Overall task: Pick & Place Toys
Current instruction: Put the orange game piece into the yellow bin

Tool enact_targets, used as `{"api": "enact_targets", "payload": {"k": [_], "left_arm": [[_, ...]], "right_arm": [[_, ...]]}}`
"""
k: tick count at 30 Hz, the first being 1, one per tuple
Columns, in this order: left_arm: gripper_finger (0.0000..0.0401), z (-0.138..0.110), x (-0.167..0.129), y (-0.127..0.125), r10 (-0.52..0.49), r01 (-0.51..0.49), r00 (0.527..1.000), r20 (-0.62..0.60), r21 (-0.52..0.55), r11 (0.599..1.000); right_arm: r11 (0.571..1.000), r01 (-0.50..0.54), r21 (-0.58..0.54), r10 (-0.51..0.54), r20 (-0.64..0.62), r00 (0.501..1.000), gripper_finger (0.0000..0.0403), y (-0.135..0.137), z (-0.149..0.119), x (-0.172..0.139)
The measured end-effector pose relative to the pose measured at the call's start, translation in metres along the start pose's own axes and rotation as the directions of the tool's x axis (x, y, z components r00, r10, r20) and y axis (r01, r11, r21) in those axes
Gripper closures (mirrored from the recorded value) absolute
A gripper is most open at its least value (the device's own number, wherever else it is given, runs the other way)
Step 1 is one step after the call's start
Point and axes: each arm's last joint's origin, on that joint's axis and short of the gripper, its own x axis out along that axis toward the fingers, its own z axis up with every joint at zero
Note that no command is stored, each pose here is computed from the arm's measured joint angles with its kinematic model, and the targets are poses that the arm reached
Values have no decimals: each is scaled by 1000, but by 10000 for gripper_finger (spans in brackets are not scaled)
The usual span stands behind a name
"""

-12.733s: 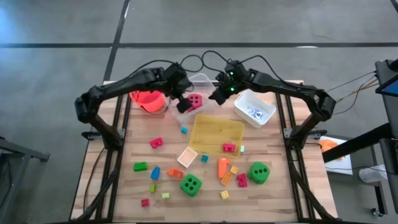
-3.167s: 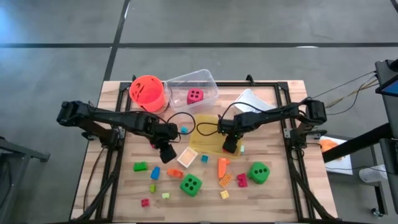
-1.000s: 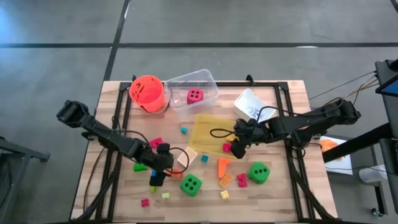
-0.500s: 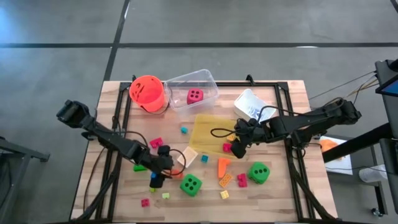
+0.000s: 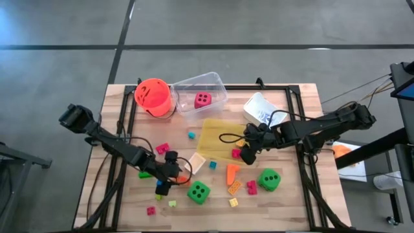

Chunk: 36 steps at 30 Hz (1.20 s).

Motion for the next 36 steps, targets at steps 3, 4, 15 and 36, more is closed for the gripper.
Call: {"api": "enact_targets", "payload": {"k": [3, 4, 15, 36], "left_arm": [[125, -1, 0, 0, 1, -1, 1000, -3, 1, 1000], [125, -1, 0, 0, 1, -1, 1000, -2, 1, 1000], [126, -4, 9, 0, -3, 3, 1000, 11, -12, 1000], [262, -8, 28, -3, -5, 4, 999, -54, -11, 1000]], "right_arm": [[1000, -1, 0, 1, -1, 1000, 181, 0, 0, 0], [1000, -1, 0, 1, -1, 1000, 181, 0, 0, 0], [1000, -2, 1, 2, 2, 1000, 181, 0, 0, 0], [1000, -4, 6, 4, 4, 1000, 181, 0, 0, 0]]}}
